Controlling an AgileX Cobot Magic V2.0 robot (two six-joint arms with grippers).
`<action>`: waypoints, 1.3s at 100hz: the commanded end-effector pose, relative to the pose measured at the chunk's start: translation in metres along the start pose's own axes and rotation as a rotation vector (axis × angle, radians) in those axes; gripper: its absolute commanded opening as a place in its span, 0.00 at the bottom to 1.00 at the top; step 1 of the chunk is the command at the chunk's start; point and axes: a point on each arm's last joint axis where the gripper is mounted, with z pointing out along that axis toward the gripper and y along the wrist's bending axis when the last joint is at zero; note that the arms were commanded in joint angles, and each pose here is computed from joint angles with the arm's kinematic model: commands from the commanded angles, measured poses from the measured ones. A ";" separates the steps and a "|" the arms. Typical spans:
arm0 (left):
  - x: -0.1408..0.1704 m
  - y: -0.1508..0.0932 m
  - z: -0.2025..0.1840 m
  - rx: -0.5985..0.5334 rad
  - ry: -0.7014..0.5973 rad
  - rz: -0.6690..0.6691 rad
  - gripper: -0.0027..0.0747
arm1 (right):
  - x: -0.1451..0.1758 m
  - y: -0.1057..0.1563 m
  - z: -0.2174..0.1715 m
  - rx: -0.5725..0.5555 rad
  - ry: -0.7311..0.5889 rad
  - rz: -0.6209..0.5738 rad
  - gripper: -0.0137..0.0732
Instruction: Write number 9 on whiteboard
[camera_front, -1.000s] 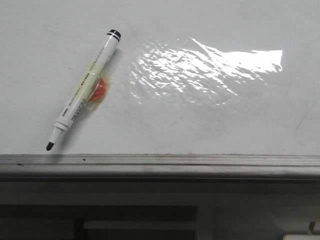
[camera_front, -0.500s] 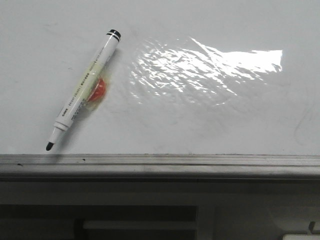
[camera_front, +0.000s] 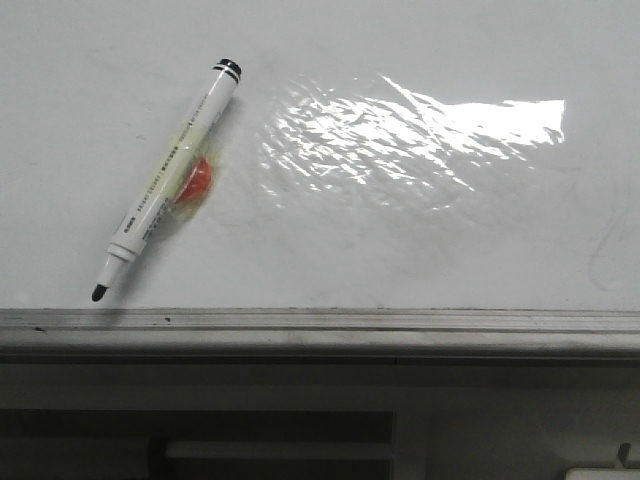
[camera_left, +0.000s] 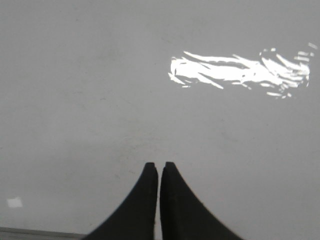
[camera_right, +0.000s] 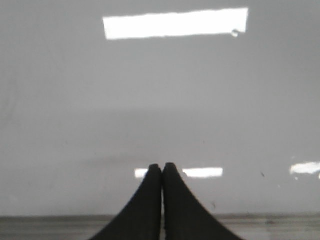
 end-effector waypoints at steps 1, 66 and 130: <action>-0.007 0.000 -0.002 0.019 -0.140 -0.089 0.01 | -0.006 0.000 0.000 -0.001 -0.143 0.048 0.09; -0.025 -0.003 -0.006 0.016 -0.188 0.048 0.01 | -0.018 0.002 -0.003 -0.025 -0.054 0.121 0.09; -0.065 -0.007 0.011 -0.018 -0.025 0.171 0.03 | -0.053 0.002 0.028 -0.022 0.209 0.090 0.09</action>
